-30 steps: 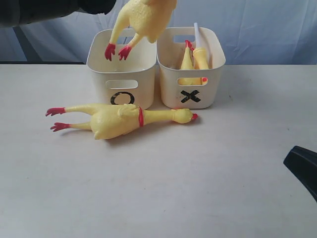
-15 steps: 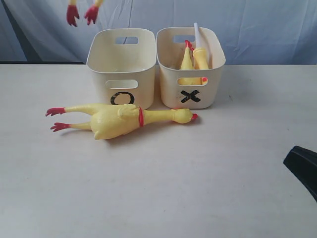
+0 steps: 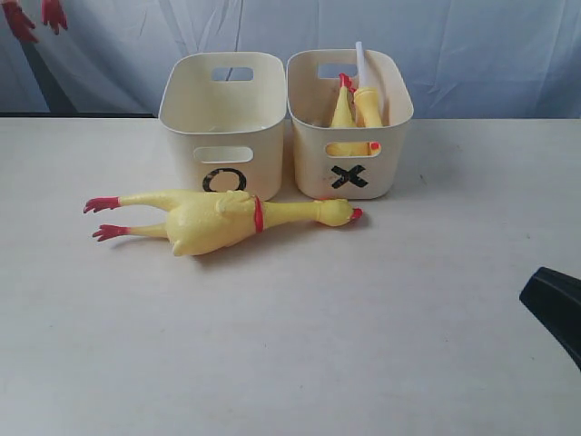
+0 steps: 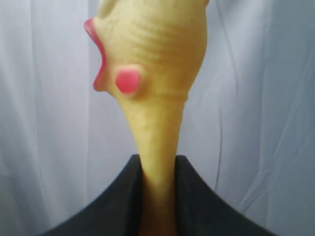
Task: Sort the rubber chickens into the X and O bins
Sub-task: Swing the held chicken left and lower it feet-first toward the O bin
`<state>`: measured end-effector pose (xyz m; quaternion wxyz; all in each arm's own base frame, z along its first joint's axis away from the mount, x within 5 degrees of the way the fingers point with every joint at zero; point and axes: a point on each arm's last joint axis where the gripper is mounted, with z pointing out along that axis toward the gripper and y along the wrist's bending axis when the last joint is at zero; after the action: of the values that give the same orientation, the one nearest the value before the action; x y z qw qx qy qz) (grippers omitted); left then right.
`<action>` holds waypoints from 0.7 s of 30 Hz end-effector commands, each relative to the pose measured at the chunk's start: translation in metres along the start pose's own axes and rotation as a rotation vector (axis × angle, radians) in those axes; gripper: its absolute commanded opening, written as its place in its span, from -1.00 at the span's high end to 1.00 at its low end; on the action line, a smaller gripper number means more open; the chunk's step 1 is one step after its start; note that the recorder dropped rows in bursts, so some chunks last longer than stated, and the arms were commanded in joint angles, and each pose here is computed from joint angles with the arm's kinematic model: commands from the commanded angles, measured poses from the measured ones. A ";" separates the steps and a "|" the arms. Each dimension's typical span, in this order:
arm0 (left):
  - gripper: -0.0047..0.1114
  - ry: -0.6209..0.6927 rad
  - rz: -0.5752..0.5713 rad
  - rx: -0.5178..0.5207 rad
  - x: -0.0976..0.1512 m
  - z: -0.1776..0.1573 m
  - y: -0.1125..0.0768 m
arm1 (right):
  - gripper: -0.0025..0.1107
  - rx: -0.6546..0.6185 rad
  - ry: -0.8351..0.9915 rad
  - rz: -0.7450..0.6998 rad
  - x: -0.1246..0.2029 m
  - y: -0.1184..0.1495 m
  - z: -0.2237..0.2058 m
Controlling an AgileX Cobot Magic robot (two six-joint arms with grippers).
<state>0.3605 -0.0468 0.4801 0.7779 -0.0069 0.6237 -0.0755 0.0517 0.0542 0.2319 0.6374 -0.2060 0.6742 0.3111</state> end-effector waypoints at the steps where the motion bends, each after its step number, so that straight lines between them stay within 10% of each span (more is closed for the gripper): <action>1: 0.92 0.051 -0.049 -0.031 0.016 0.021 0.016 | 0.97 0.004 -0.006 -0.005 0.000 0.000 -0.001; 21: 0.92 0.162 -0.422 -0.083 0.080 0.081 0.032 | 0.97 0.009 -0.006 -0.005 0.000 -0.001 -0.001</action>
<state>0.4603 -0.0370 0.4063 0.6804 -0.1396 0.6914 -0.1988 0.0517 0.0542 0.2319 0.6374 -0.2060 0.6742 0.3111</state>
